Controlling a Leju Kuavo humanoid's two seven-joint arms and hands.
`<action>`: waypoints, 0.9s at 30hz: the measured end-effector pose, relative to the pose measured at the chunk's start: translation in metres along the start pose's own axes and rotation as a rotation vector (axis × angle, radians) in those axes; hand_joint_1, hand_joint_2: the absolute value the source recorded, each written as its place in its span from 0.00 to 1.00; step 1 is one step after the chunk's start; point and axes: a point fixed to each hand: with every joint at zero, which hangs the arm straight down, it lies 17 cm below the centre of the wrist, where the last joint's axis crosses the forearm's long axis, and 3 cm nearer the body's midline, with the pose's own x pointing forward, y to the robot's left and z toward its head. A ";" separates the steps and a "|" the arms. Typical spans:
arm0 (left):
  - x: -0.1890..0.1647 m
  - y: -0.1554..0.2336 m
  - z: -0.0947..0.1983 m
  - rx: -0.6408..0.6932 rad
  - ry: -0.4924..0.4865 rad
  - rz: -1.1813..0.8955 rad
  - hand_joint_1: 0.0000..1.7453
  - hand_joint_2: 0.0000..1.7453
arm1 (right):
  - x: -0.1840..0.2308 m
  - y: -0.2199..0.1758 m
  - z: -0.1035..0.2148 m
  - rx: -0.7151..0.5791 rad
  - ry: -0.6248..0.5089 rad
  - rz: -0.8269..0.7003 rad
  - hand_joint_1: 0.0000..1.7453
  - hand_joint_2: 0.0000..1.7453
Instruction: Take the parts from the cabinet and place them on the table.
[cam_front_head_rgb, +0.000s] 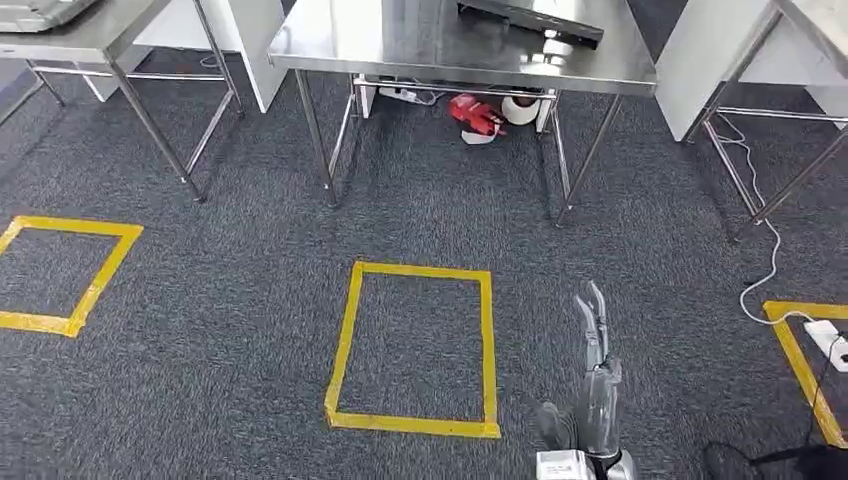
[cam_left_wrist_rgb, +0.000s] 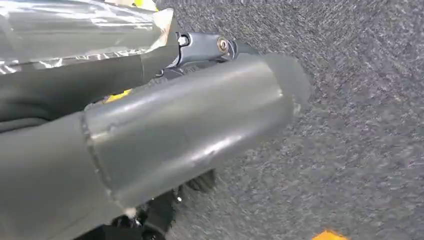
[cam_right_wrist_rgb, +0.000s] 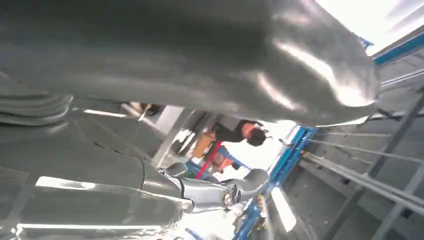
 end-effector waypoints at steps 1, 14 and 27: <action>0.000 -0.001 0.000 -0.006 -0.003 -0.014 0.00 0.00 | -0.002 -0.002 0.002 -0.005 0.007 0.008 0.00 0.00; -0.007 0.002 -0.001 -0.044 0.006 -0.191 0.00 0.00 | -0.209 -0.039 0.098 -0.081 0.621 0.064 0.00 0.00; -0.006 0.005 -0.004 -0.054 0.003 -0.258 0.00 0.00 | -0.327 -0.043 0.262 -0.090 1.238 0.069 0.00 0.00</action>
